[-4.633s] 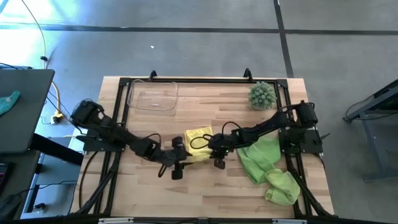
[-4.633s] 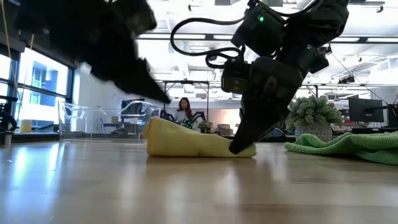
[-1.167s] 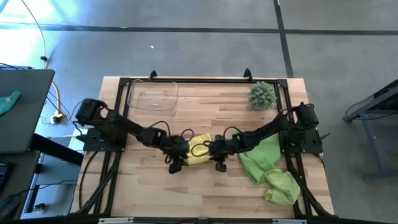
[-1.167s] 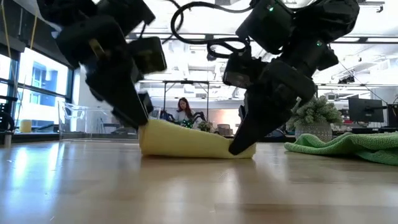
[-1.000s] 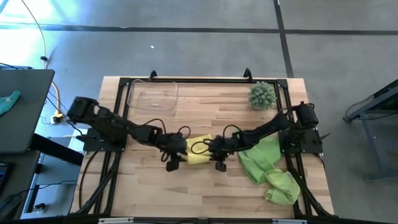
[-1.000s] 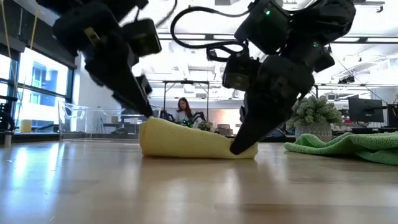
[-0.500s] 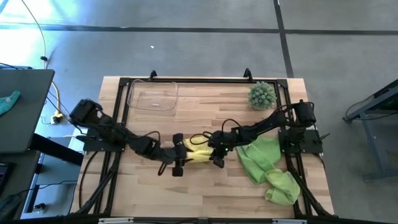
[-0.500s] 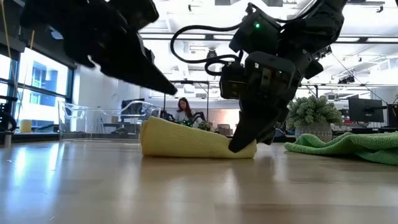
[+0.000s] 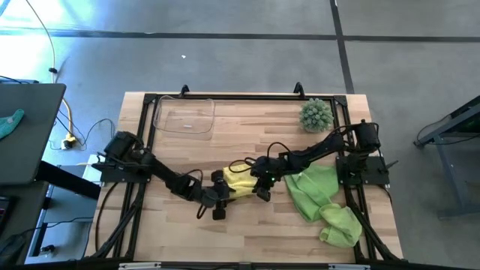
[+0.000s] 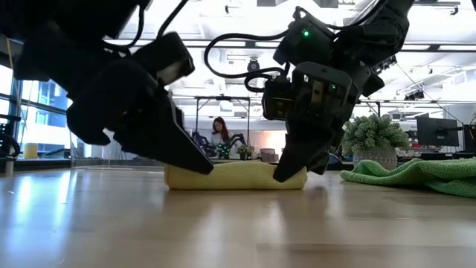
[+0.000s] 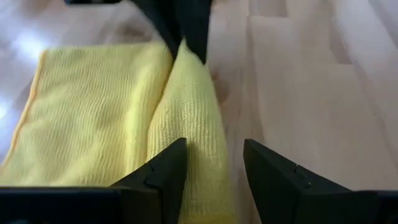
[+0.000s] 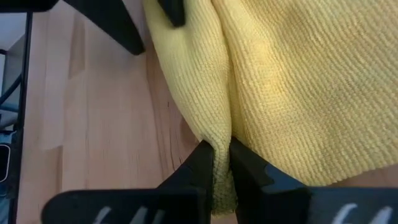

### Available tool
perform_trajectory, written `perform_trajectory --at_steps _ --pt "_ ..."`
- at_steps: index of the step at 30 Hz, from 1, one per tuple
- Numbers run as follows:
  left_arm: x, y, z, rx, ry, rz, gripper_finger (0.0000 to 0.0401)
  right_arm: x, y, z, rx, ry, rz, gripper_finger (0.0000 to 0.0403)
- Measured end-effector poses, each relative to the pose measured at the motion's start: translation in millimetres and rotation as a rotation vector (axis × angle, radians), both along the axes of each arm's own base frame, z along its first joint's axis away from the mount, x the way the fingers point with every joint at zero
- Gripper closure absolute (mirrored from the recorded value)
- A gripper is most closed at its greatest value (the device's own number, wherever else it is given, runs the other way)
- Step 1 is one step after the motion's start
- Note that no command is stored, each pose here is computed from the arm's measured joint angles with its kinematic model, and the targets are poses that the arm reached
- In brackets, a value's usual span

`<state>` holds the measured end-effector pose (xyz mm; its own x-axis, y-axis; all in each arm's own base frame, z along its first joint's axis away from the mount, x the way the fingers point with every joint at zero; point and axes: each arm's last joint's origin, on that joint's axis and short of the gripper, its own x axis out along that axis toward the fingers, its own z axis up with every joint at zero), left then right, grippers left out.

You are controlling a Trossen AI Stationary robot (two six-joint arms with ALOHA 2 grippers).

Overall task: Roll microfiber towels into tight, uniform cylinder then place into a basket
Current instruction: Roll the yellow microfiber cloth

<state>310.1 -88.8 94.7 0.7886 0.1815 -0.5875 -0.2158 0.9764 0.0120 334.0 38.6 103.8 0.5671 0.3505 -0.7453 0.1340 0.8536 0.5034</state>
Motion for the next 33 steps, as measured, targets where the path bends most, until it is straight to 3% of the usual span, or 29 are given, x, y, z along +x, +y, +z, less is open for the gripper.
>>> perform_trajectory --at_steps 5,10,15,20,23,28,30,33 --pt "0 1 -6 -0.07 0.01 0.059 0.0269 0 1 0 -0.04 -0.032 0.054 0.0374" --pt "-3 1 -9 -0.207 0.039 0.154 0.0279 -1 3 8 -0.1 -0.09 0.159 0.0325" --pt "-4 2 -10 -0.347 0.049 0.223 0.0279 -7 4 29 -0.104 -0.134 0.216 0.0284" --pt "-3 6 -10 -0.445 0.05 0.28 0.0279 -18 11 56 -0.13 -0.182 0.264 0.0275" --pt "-2 10 -10 -0.477 0.047 0.306 0.028 -22 29 65 -0.249 -0.266 0.366 0.0274" --pt "0 16 -10 -0.509 0.049 0.301 0.028 -26 63 55 -0.633 -0.325 0.516 0.0274" --pt "0 17 -10 -0.51 0.047 0.304 0.028 -27 71 46 -0.751 -0.305 0.514 0.0274" --pt "0 18 -10 -0.511 0.047 0.305 0.028 -24 76 32 -0.828 -0.28 0.481 0.0274"
